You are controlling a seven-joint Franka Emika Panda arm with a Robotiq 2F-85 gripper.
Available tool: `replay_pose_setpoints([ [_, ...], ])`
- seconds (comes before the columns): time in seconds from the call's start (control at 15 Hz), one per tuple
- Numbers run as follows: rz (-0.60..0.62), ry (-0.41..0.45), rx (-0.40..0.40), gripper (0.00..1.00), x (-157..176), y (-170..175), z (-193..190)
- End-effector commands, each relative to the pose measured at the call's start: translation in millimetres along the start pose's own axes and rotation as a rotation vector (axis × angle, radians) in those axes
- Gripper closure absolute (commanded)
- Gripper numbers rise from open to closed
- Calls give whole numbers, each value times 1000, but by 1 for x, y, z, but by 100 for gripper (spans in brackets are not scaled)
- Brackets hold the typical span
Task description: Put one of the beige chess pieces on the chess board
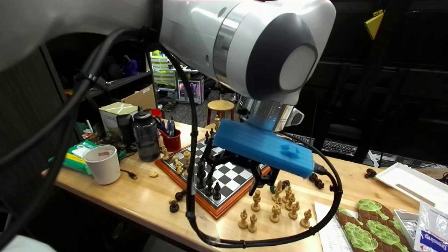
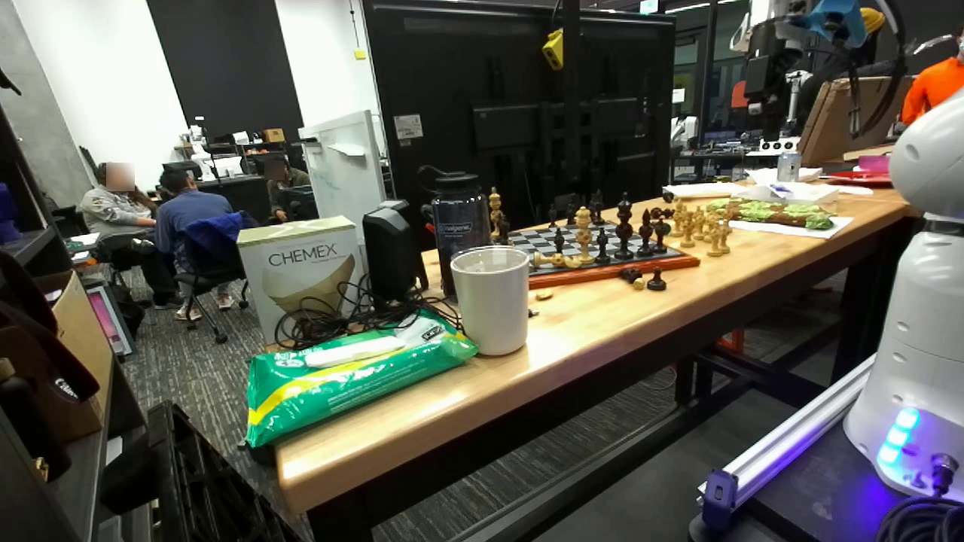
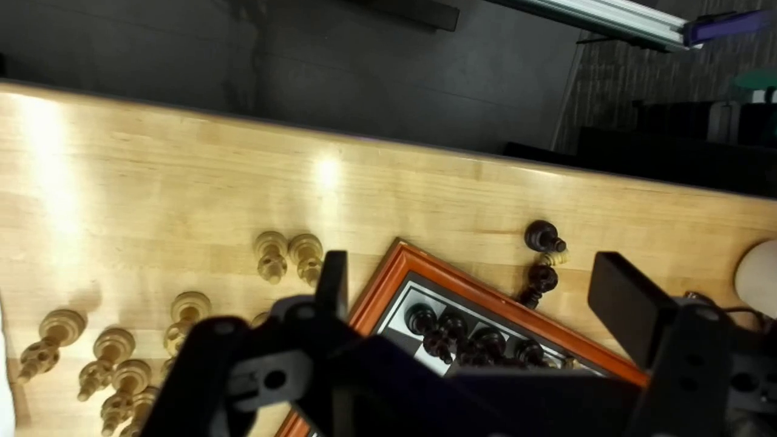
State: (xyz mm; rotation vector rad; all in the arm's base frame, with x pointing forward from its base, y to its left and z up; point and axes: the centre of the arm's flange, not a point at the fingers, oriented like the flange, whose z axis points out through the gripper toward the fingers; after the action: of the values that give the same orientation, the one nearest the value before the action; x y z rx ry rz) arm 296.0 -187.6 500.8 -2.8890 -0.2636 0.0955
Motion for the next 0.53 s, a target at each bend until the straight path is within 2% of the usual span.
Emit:
replay_pose_setpoints([
  [0.0,8,49,-81,0,21,11,-11],
  [0.27,35,111,-162,0,51,29,-15],
  [0.47,78,116,-193,0,73,51,-10],
])
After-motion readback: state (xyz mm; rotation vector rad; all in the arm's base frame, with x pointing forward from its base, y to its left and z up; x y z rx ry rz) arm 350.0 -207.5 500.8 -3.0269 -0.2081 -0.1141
